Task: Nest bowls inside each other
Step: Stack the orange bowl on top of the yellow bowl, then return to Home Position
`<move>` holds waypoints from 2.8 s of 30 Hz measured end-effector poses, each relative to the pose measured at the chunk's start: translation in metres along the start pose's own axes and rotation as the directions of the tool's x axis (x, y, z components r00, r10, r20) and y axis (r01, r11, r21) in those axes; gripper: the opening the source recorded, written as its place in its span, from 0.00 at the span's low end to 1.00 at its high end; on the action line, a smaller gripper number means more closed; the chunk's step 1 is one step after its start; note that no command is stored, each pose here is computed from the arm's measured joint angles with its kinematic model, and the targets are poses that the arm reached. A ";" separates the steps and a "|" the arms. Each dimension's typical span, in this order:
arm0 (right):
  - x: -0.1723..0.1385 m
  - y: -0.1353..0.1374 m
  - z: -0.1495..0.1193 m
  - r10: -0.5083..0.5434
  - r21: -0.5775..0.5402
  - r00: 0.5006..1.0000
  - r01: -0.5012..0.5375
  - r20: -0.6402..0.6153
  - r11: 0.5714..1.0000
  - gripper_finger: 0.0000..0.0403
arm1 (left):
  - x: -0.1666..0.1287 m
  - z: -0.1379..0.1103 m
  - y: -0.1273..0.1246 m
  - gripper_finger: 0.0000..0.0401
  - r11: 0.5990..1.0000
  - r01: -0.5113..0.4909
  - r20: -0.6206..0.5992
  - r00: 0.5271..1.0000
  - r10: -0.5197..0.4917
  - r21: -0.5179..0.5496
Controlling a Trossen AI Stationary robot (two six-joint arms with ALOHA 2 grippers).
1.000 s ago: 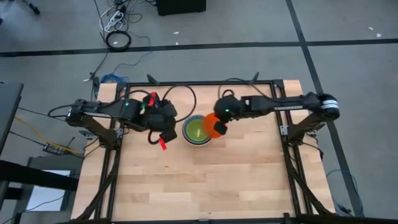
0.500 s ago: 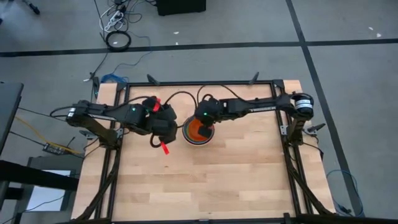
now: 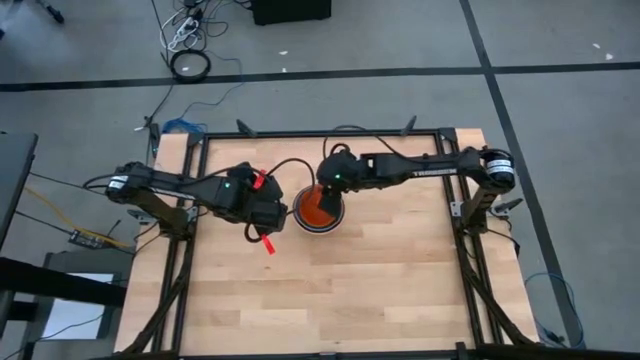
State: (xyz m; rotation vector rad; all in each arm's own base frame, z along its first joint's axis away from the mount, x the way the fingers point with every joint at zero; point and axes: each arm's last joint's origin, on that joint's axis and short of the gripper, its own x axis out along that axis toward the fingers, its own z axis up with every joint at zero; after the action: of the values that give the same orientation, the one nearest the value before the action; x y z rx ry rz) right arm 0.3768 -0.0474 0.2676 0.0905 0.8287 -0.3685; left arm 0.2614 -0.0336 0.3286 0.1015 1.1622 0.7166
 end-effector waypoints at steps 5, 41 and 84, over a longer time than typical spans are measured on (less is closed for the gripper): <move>-0.003 -0.002 0.000 -0.035 0.013 0.999 0.034 0.017 0.999 0.46 | 0.002 0.000 -0.002 0.61 1.000 0.004 0.006 1.000 -0.004 -0.010; -0.175 0.007 -0.010 0.208 -0.285 0.869 -0.081 0.448 0.955 0.41 | -0.016 -0.011 -0.020 0.61 0.997 -0.037 0.122 0.992 0.029 0.061; -0.324 -0.080 -0.145 0.329 -0.311 0.584 -0.134 0.742 0.941 0.41 | -0.012 -0.060 0.076 0.61 0.955 0.208 0.888 0.450 0.099 -0.212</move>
State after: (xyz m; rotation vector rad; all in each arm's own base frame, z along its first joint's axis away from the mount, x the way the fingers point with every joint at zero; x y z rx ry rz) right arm 0.0472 0.0024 0.4124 -0.1737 -0.0491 -0.0276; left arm 0.1714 0.0017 0.3457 0.1663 -0.0047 0.6238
